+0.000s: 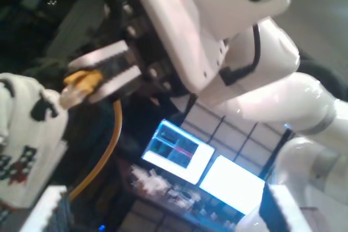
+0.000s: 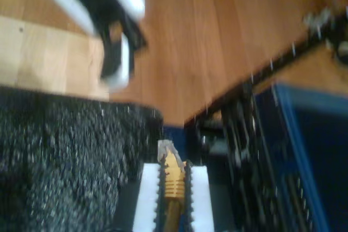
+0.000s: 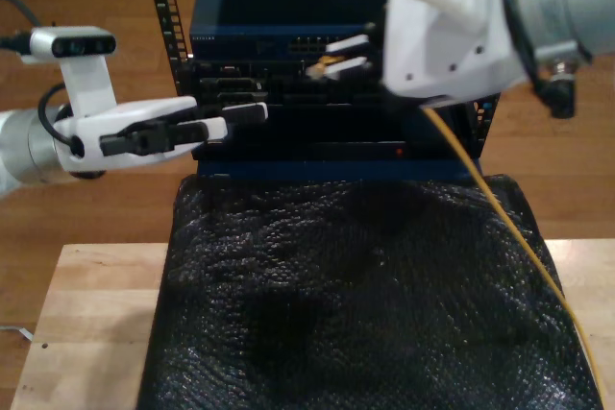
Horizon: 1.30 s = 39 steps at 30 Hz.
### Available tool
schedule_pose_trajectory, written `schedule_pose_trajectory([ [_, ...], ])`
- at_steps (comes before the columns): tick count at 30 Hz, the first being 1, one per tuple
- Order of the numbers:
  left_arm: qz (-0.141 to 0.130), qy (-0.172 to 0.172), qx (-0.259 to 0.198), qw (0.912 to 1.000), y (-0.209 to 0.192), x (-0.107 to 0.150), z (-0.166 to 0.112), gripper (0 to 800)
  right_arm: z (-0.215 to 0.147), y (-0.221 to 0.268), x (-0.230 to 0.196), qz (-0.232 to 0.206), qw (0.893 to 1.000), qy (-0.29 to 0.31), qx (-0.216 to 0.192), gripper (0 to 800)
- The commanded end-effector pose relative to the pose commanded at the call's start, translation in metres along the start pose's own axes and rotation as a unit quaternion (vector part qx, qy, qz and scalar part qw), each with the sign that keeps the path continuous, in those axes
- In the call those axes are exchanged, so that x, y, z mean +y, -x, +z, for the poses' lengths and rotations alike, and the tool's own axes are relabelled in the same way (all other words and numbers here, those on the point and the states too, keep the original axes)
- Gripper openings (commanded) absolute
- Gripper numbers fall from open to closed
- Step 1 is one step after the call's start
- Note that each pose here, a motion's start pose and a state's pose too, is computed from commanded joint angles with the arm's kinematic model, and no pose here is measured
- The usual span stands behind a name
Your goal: Grab the cable and plug it in
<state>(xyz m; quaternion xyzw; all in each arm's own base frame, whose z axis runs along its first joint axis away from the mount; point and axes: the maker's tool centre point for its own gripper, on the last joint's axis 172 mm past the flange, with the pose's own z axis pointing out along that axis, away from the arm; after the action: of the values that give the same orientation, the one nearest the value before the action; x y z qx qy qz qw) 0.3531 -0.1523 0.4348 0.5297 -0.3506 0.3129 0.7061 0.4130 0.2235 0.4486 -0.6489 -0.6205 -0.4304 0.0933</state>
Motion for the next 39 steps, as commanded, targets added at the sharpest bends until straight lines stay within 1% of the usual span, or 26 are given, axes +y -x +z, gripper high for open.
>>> schedule_pose_trajectory([
  [2,0.003,-0.020,-0.024,0.9995,0.004,-0.006,-0.002,798,-0.003,0.010,-0.001,0.027,1.000,-0.008,-0.007,0],
  [5,0.005,-0.051,-0.061,0.9968,0.012,-0.016,-0.007,798,-0.003,0.030,0.001,0.054,0.998,-0.018,-0.021,0],
  [9,0.012,-0.076,-0.100,0.9920,0.015,-0.025,-0.014,798,-0.005,0.051,0.003,0.082,0.995,-0.032,-0.035,0],
  [11,0.018,-0.086,-0.121,0.9887,0.015,-0.025,-0.018,798,-0.002,0.062,0.000,0.102,0.992,-0.047,-0.048,0],
  [14,0.026,-0.109,-0.162,0.9803,0.020,-0.026,-0.025,798,0.006,0.084,-0.006,0.106,0.988,-0.067,-0.085,0],
  [16,0.028,-0.132,-0.197,0.9712,0.027,-0.031,-0.035,798,0.011,0.101,-0.009,0.110,0.985,-0.076,-0.111,0],
  [19,0.029,-0.163,-0.247,0.9548,0.039,-0.035,-0.051,798,0.020,0.122,-0.013,0.125,0.978,-0.087,-0.141,0],
  [22,0.029,-0.192,-0.284,0.9391,0.050,-0.042,-0.068,798,0.029,0.134,-0.016,0.131,0.975,-0.097,-0.154,0],
  [25,0.029,-0.213,-0.326,0.9205,0.061,-0.044,-0.087,798,0.038,0.145,-0.020,0.139,0.971,-0.108,-0.162,0],
  [27,0.028,-0.224,-0.352,0.9081,0.067,-0.044,-0.098,798,0.042,0.154,-0.023,0.136,0.969,-0.114,-0.173,0],
  [29,0.028,-0.230,-0.373,0.8982,0.072,-0.042,-0.107,798,0.043,0.164,-0.024,0.132,0.966,-0.117,-0.190,0],
  [32,0.034,-0.229,-0.406,0.8840,0.082,-0.037,-0.119,798,0.045,0.179,-0.023,0.143,0.959,-0.113,-0.216,0],
  [36,0.043,-0.224,-0.438,0.8695,0.091,-0.030,-0.131,798,0.047,0.188,-0.019,0.123,0.957,-0.103,-0.241,0],
  [39,0.042,-0.221,-0.470,0.8538,0.101,-0.021,-0.144,798,0.055,0.188,-0.020,0.113,0.956,-0.100,-0.252,0],
])
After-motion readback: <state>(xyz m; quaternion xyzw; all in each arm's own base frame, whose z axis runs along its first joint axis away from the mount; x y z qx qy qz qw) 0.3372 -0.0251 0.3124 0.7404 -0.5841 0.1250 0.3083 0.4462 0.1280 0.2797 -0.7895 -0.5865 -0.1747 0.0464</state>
